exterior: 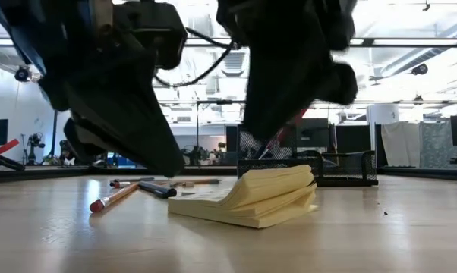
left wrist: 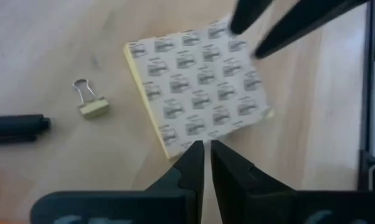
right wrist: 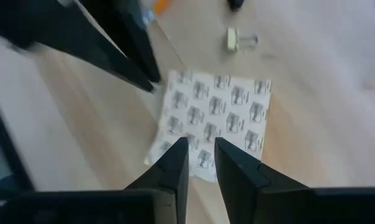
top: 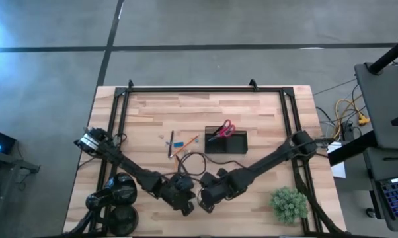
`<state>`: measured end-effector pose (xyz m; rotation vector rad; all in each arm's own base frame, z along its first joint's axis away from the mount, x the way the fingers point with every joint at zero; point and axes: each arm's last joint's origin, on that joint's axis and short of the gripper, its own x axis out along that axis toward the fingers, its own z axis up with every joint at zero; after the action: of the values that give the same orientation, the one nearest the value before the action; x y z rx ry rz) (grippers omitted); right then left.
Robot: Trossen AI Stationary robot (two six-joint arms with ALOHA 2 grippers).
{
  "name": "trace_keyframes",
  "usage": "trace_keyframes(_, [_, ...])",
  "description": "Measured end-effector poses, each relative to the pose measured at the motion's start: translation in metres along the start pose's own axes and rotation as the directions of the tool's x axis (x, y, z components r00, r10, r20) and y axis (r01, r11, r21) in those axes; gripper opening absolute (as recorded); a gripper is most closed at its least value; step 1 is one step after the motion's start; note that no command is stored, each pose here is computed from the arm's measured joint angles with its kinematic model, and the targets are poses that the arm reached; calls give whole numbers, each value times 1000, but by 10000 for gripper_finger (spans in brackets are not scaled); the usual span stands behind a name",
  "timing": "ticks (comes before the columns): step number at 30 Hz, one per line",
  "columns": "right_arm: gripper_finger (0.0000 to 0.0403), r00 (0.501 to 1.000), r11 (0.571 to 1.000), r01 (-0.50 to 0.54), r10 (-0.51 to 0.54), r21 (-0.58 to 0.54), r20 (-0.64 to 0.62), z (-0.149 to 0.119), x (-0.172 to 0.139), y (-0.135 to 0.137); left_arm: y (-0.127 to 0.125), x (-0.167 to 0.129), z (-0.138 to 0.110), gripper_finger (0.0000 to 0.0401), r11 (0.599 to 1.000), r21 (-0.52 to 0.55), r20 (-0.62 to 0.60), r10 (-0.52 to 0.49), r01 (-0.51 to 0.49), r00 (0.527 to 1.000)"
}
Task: Pick and place office supplies into organizer
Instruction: Put the sticky note into the desk organizer
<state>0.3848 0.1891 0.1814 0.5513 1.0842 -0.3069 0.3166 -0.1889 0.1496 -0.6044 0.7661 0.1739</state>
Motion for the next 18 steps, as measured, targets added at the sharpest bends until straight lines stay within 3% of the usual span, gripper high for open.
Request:
trace_keyframes(8, [72,996,998,53,-55,-27,-68,-12,34,-5,0,-1,-4,13,1000,14,-2,23,-23,1000])
trace_keyframes(18, [68,997,998,46,-50,-50,-65,-11,28,-6,11,-2,-11,13,994,49,-54,98,-96,994])
